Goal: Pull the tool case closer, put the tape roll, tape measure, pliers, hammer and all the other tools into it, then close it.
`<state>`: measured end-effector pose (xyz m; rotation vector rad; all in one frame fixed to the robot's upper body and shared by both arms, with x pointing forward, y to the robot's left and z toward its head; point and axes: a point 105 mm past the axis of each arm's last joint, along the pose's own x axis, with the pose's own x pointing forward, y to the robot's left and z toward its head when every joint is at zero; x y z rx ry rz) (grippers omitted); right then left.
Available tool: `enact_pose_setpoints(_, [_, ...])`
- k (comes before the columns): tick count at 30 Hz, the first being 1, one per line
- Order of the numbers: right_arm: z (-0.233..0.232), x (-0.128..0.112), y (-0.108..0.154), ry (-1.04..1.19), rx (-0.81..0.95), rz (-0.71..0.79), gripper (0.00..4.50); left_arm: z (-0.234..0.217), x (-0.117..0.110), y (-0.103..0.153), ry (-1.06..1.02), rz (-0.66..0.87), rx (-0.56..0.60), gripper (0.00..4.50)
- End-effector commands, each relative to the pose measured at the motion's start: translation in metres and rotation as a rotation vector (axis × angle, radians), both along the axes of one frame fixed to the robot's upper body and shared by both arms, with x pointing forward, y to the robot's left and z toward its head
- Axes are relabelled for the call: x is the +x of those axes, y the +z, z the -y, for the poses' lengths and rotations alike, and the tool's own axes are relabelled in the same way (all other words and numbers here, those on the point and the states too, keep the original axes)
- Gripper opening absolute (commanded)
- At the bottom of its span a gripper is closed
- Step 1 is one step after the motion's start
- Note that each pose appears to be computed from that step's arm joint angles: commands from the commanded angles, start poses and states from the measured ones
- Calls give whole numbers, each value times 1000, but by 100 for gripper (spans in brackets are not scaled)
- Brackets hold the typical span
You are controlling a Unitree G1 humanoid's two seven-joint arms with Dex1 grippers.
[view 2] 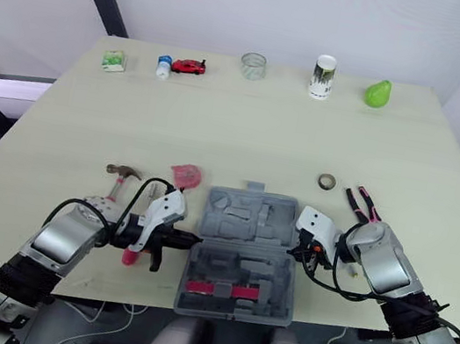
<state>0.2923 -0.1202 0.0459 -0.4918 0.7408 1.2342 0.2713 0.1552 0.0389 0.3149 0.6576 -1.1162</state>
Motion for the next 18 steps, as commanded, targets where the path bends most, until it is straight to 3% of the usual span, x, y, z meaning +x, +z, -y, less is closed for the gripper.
enact_pose_setpoints(1, [-5, -4, 6, 27, 16, 11, 0, 1, -6, 0, -12, -9, -2, 6])
enact_pose_setpoints(18, [-1, -17, 6, 36, 11, -11, 0, 2, -21, -5, -18, -36, 0, 6])
